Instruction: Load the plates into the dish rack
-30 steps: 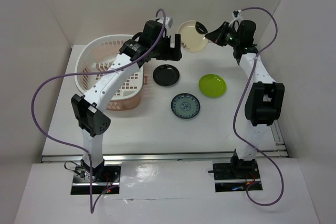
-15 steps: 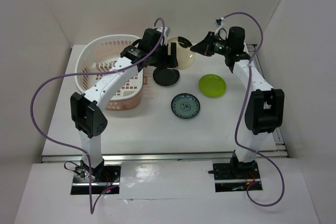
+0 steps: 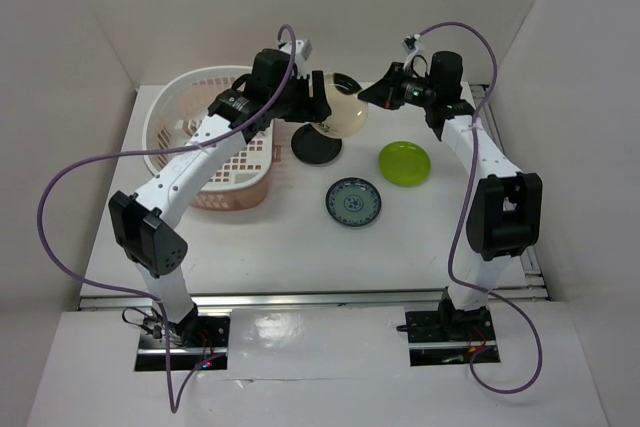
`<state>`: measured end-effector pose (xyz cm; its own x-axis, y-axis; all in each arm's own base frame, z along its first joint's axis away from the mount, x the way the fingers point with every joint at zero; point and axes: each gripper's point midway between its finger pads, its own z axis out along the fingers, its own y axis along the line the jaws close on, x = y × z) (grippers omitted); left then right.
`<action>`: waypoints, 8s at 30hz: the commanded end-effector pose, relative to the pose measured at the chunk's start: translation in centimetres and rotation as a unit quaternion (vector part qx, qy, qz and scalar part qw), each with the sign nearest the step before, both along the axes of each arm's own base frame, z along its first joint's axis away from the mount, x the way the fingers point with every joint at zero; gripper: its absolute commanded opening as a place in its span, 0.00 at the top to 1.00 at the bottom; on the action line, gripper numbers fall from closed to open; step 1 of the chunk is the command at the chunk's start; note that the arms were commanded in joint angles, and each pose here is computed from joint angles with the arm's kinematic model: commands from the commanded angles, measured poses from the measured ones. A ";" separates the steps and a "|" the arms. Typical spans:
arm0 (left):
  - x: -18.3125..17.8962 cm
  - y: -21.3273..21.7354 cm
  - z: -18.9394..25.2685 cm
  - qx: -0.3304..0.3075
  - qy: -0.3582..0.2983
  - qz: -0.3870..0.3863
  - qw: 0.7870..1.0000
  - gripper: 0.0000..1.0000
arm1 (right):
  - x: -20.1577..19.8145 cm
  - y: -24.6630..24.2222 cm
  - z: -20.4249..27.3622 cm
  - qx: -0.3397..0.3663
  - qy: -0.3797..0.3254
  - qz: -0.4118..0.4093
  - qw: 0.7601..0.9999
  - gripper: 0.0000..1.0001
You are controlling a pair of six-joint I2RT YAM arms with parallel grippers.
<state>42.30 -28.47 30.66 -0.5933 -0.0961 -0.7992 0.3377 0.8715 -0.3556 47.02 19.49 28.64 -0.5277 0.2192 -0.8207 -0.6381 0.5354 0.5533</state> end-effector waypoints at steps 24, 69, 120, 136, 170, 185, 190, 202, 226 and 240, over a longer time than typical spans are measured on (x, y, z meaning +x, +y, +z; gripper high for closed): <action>1.8 1.8 2.4 -0.016 -0.042 0.047 0.998 1.00 | -4.6 5.6 5.1 0.042 -0.065 0.118 0.990 1.00; 5.9 36.0 5.7 0.403 -0.202 0.489 0.747 1.00 | 6.4 2.9 -2.8 -0.037 0.030 -0.072 0.996 0.00; 10.5 36.5 -10.1 0.457 -0.092 0.435 0.770 1.00 | 5.7 3.9 -3.3 0.004 0.044 -0.024 0.999 0.00; 11.4 37.2 -11.8 0.421 -0.054 0.446 0.788 0.96 | 5.7 4.2 -3.1 0.010 0.044 -0.016 0.999 0.00; 11.4 35.7 -6.7 0.334 -0.083 0.419 0.840 0.11 | 6.0 3.4 -6.4 -0.004 0.088 -0.050 0.995 0.00; 7.4 23.8 6.0 0.097 -0.148 0.187 0.966 0.00 | 7.9 2.0 -15.6 -0.074 0.157 -0.073 0.982 0.09; 4.2 19.1 8.7 0.002 -0.154 0.084 0.984 0.00 | 7.6 1.6 -17.5 -0.076 0.168 -0.070 0.980 0.16; -0.4 15.1 11.3 -0.088 -0.161 -0.017 0.983 0.00 | 6.7 2.2 -22.9 -0.065 0.220 -0.052 0.972 0.22; -0.3 15.1 9.8 -0.104 -0.137 -0.001 0.985 0.00 | 4.9 3.7 -28.3 -0.072 0.272 -0.036 0.959 0.59; 0.0 15.1 9.5 -0.107 -0.130 0.001 0.986 0.00 | 5.8 3.7 -28.2 -0.027 0.290 -0.038 0.956 0.81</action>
